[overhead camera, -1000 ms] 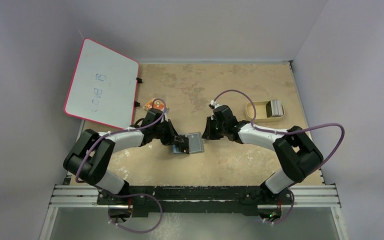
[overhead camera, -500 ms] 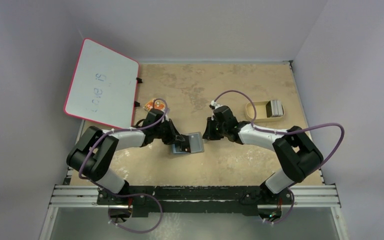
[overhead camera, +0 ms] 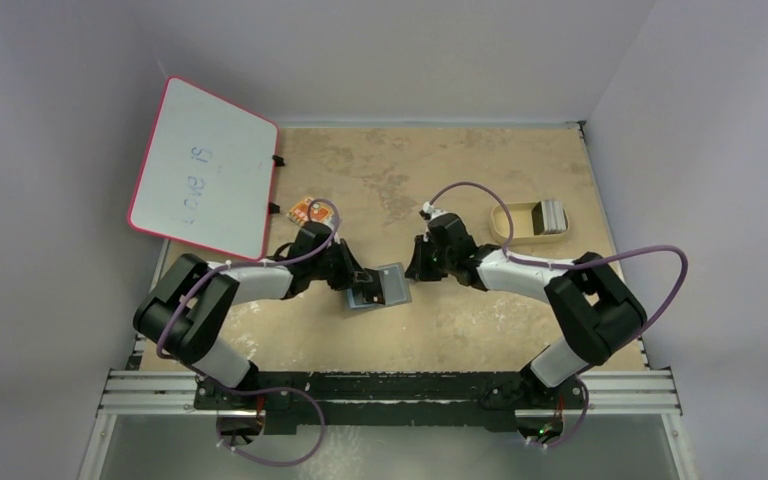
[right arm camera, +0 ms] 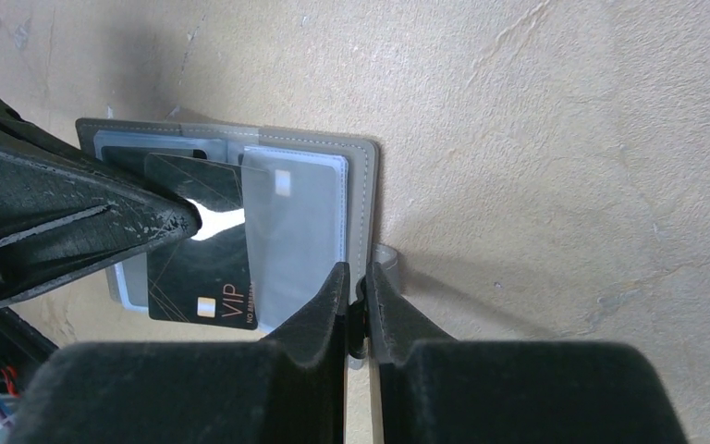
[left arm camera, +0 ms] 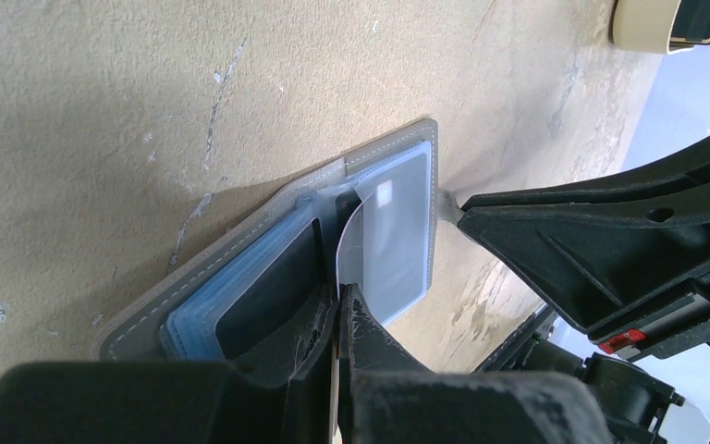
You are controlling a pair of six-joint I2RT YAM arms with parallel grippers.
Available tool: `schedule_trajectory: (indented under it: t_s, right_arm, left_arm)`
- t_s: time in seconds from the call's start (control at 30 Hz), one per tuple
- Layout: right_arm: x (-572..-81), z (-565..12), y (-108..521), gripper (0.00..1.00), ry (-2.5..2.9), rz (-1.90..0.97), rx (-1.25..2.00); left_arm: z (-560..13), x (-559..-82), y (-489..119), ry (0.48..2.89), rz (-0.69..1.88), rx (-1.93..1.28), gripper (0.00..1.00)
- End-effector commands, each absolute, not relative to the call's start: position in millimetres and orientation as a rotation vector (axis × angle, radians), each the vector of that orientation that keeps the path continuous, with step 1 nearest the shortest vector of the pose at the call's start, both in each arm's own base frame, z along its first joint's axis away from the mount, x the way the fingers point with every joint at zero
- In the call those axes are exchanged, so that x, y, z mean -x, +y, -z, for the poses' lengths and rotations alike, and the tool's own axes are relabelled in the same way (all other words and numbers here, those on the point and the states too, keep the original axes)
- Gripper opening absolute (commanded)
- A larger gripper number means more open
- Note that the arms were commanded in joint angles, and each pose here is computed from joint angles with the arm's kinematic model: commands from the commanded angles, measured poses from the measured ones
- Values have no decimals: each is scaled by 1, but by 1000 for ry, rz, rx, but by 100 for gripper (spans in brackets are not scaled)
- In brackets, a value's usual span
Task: Put the credit cards into the card holder
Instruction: Insert the credit card into the card holder.
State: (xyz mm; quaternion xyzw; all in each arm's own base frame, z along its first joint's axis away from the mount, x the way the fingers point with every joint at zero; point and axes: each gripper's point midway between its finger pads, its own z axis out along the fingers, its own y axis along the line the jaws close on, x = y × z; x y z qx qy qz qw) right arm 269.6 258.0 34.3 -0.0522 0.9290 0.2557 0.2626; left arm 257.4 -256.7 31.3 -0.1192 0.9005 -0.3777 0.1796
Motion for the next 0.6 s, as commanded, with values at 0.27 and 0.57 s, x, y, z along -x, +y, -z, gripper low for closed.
schedule_trajectory:
  t_s: [0.27,0.57]
  right_arm:
    - [-258,-31,255,0,2516,-713,115]
    - [-256,-30,255,0,2516,-728,101]
  left_arm:
    - [-31,-265,-236,2474,900,359,0]
    - [-29,-261,-251,2453,968,335,0]
